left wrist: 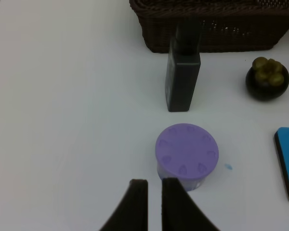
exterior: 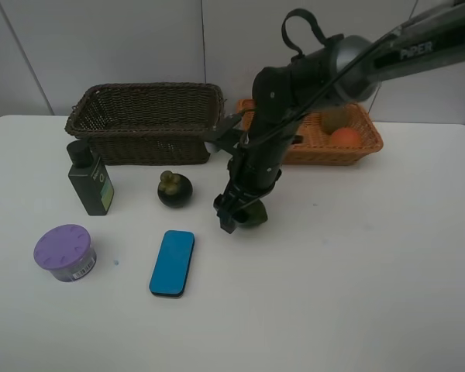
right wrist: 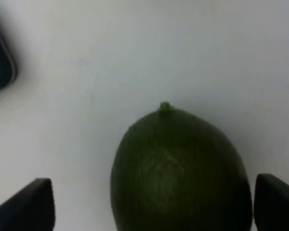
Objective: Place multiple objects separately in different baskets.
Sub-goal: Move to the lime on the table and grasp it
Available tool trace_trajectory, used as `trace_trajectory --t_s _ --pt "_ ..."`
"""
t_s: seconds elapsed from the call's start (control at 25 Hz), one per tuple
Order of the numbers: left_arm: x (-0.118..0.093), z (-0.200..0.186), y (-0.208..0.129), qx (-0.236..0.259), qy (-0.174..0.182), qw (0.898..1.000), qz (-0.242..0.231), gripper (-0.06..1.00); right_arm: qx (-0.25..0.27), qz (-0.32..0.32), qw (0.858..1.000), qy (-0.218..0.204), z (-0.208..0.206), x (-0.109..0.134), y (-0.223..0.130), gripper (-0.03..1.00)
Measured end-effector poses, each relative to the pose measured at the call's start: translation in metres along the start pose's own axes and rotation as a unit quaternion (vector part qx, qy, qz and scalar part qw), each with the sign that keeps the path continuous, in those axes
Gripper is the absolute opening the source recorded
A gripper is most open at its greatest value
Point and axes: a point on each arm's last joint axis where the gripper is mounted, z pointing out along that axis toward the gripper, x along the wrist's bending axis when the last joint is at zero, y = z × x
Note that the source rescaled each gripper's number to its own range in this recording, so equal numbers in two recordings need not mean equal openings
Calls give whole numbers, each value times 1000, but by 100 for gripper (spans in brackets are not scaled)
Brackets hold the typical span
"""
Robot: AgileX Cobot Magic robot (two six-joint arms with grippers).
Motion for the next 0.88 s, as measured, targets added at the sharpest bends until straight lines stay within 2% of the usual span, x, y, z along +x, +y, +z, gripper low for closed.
trace_trajectory --t_s 0.28,0.68,0.76,0.8,0.84,0.88 --pt "0 0 0 0 0 1000 3 0 13 -1 1000 3 16 -1 -2 99" --pt "0 0 0 0 0 1000 0 0 13 -2 1000 2 17 -1 -2 98" --pt "0 0 0 0 0 1000 0 0 13 -2 1000 2 17 -1 -2 91" --pt "0 0 0 0 0 1000 3 0 13 -2 1000 1 17 -1 -2 81" --pt "0 0 0 0 0 1000 3 0 14 -2 1000 2 17 -1 -2 64" --pt "0 0 0 0 0 1000 0 0 15 -2 1000 2 17 -1 -2 64"
